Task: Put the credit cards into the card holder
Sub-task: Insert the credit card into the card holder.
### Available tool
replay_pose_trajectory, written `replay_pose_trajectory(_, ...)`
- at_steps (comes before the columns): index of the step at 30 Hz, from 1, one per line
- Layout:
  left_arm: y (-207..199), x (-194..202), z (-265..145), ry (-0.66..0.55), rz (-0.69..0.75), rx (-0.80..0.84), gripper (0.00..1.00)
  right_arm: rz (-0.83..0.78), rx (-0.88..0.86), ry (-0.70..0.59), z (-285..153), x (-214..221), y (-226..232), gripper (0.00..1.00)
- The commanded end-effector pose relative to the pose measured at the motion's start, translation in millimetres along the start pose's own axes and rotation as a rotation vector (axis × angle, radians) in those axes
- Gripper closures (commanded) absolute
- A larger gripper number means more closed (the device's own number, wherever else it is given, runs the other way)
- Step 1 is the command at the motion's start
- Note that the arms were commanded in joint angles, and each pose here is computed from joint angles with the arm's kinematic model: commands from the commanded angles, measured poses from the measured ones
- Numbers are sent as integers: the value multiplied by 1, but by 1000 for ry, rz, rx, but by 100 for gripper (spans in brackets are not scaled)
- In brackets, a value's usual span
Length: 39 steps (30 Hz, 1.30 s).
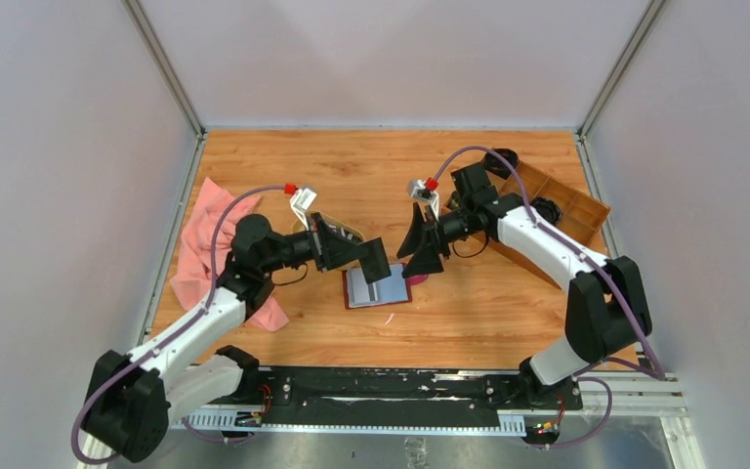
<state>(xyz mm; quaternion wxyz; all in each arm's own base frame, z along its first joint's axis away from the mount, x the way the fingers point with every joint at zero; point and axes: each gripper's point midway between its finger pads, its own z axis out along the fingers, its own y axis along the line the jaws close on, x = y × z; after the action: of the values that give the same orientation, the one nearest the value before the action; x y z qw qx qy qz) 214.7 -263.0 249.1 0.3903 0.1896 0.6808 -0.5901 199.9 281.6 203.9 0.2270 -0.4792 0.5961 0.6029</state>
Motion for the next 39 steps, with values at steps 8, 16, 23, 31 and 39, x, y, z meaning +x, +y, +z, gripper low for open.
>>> replay_pose_trajectory(8,35,48,-51,-217,-140,-212,100,-138,348,209,-36,23,-43,31)
replay_pose_trajectory(16,78,78,-65,-275,-226,-372,100,-36,363,242,-33,41,-64,36)
replay_pose_trajectory(23,98,81,-70,-345,-260,-457,100,-2,366,256,-32,48,-71,37)
replay_pose_trajectory(31,119,104,-78,-348,-350,-526,100,4,363,256,-31,48,-71,37)
replay_pose_trajectory(39,132,124,-77,-293,-460,-590,100,-2,362,254,-31,47,-70,37)
